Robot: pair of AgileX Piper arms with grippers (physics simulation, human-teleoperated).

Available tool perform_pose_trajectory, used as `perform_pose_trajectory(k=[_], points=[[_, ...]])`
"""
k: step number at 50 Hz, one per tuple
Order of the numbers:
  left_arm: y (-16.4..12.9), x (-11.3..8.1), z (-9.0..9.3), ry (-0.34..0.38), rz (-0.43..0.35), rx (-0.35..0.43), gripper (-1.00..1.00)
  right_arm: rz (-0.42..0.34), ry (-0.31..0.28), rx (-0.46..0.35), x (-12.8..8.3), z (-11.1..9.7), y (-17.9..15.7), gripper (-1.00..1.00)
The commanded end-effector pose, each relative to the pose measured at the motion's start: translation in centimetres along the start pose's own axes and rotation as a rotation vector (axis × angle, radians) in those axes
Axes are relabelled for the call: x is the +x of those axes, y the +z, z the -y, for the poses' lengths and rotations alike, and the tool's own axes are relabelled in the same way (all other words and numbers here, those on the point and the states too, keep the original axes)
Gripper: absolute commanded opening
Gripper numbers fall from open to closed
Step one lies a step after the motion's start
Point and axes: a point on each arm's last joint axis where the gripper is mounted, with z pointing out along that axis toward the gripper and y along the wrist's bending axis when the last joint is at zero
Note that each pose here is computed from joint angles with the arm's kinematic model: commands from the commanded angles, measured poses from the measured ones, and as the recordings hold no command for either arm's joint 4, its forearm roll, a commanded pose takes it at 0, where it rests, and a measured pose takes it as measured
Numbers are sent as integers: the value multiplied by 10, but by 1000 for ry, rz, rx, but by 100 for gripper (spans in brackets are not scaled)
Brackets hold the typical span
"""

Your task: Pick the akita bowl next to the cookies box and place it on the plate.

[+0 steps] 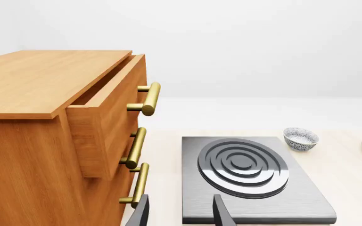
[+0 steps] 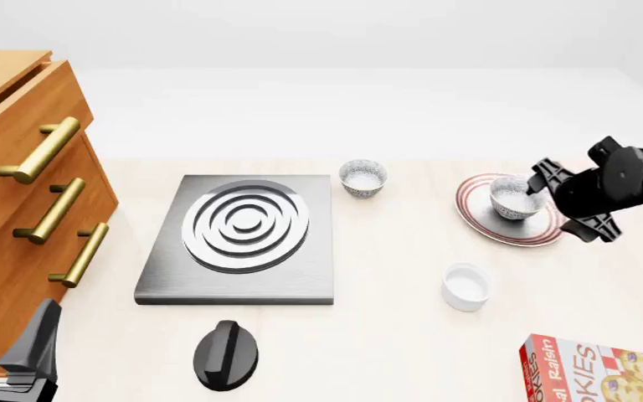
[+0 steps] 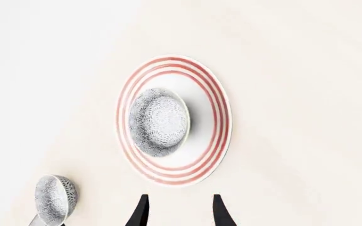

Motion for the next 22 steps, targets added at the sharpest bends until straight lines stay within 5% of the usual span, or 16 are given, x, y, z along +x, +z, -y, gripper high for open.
perform_pose_trajectory(k=[1, 15, 17, 18, 22], points=[[0, 0, 0, 0, 0, 0, 100, 17, -65, -45, 20, 4, -48, 100], [0, 0, 0, 0, 0, 0, 100, 35, -148, -87, 34, 6, -82, 100], [0, 0, 0, 0, 0, 0, 100, 86, -239, -83, 16, 7, -100, 100], [0, 0, 0, 0, 0, 0, 100, 86, -239, -83, 16, 7, -100, 100], [0, 0, 0, 0, 0, 0, 100, 86, -218, -153, 42, 7, -117, 100]])
